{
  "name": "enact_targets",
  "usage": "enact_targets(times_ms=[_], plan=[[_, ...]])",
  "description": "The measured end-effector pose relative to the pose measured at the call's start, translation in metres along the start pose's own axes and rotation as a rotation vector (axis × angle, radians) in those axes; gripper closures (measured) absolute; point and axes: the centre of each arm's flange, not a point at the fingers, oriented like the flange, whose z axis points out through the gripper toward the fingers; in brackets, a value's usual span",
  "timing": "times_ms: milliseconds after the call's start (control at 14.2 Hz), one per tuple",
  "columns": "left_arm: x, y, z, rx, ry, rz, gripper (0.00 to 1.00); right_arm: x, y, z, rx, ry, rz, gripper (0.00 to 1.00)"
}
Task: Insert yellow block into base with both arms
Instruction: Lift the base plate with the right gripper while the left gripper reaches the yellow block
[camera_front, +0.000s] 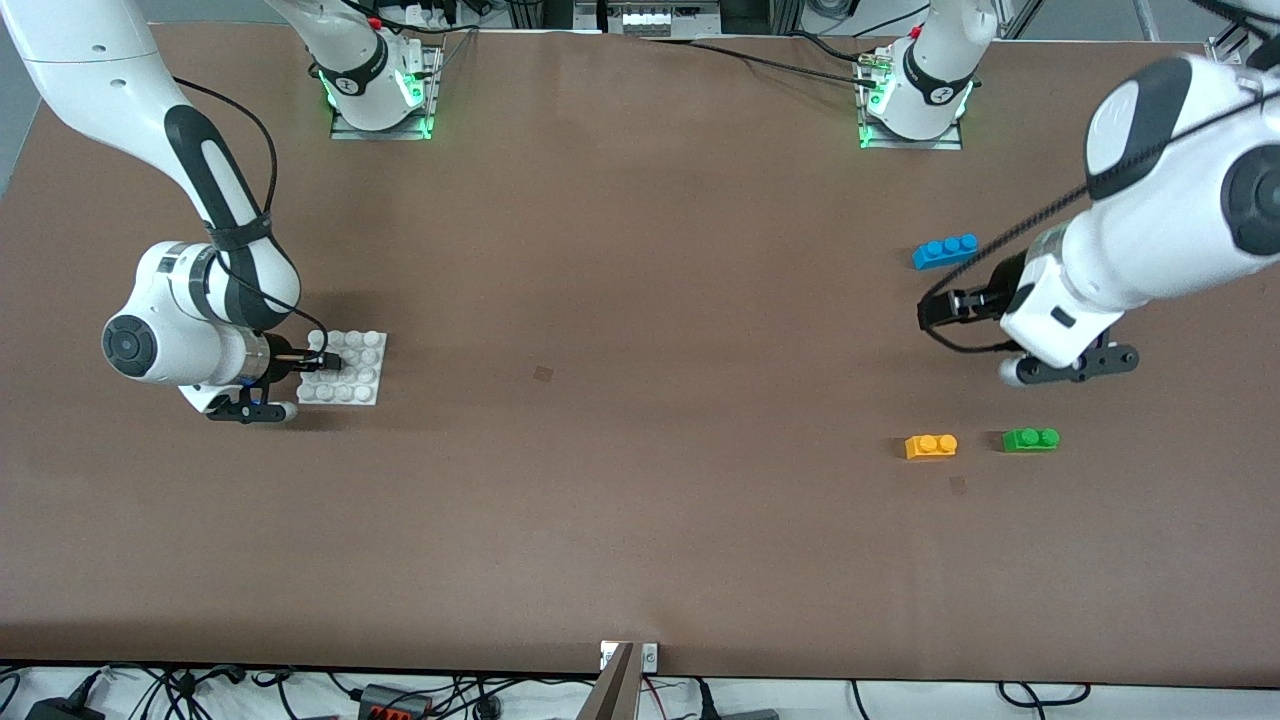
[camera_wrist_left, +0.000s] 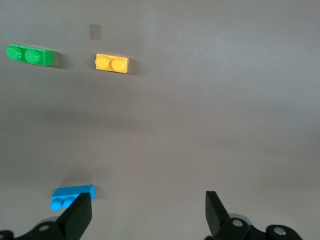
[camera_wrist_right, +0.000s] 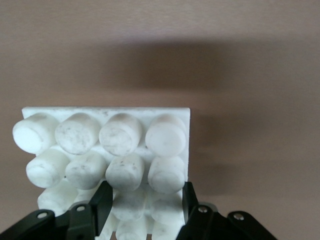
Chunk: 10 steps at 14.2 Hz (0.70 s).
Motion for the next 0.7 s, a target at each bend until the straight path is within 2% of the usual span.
enact_targets(times_ms=[421,702], plan=[[0.023,-0.016,0.047,-0.020,0.054,-0.013,0.00,-0.004,-0.083,0.009,0.011,-0.022,-0.114,0.39],[0.041,-0.029,0.091,0.076,0.112,0.028,0.00,-0.018,-0.176,0.021,-0.026,-0.031,-0.140,0.39]])
